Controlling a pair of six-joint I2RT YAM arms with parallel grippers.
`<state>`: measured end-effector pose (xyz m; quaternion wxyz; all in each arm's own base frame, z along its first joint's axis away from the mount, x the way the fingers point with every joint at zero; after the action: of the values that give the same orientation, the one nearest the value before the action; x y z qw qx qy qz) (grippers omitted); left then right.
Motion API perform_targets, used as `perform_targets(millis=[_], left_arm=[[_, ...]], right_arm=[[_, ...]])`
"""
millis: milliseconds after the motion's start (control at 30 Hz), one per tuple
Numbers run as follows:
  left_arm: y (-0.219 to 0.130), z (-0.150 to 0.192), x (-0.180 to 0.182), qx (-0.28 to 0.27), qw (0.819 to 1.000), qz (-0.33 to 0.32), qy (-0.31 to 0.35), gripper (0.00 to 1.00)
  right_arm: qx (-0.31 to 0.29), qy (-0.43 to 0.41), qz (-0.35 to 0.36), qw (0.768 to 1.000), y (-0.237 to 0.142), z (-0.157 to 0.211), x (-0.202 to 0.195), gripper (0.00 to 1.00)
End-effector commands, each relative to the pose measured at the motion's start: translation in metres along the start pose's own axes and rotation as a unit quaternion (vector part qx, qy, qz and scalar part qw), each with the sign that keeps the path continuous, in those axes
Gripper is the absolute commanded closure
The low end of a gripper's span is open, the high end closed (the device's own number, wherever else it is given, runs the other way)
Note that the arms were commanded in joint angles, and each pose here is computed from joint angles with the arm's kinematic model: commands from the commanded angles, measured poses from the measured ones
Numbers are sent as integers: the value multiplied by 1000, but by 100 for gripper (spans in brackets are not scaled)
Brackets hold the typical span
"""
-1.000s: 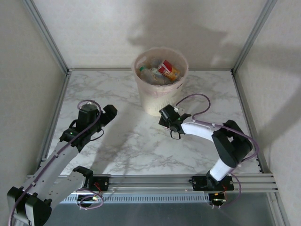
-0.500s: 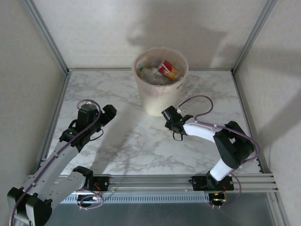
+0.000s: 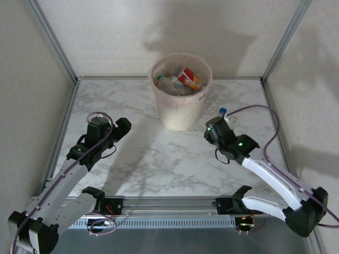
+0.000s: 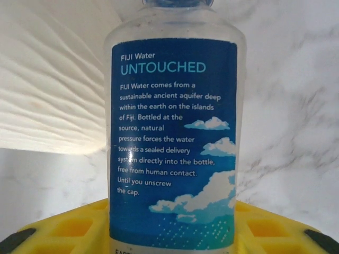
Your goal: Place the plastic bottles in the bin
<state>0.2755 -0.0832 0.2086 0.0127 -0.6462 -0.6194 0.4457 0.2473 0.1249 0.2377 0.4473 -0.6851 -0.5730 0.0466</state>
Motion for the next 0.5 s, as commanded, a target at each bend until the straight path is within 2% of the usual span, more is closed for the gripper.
perform_targets(millis=[0, 100, 233, 333, 467], left_arm=[[-1, -4, -5, 0, 1000, 12, -4, 15], [-3, -7, -9, -3, 1000, 17, -5, 16], [-5, -10, -10, -8, 1000, 19, -8, 16], [-6, -11, -11, -11, 1000, 19, -10, 16], [-7, -14, -12, -14, 1000, 17, -8, 16]], right_arm=[[-54, -45, -25, 997, -46, -50, 25, 55], [-73, -82, -89, 990, -75, -82, 74, 54], [-84, -136, -157, 975, -92, -110, 141, 53], [-95, -167, -182, 964, -88, -122, 181, 52], [-83, -195, -207, 955, -63, -117, 220, 52]])
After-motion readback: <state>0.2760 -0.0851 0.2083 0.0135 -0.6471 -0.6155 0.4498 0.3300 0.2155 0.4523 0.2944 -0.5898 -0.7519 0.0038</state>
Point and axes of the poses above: each hand's point on the last joint's axis, 136 mm out from that joint toward the fingers, its own y axis out along the fingers, its own x axis along the line the jaws close on, z = x × y, the point moved 2 cm from there along -y, back along the fingers, and after that the axes turned 11 degrees about y, right-handed, at the moved point
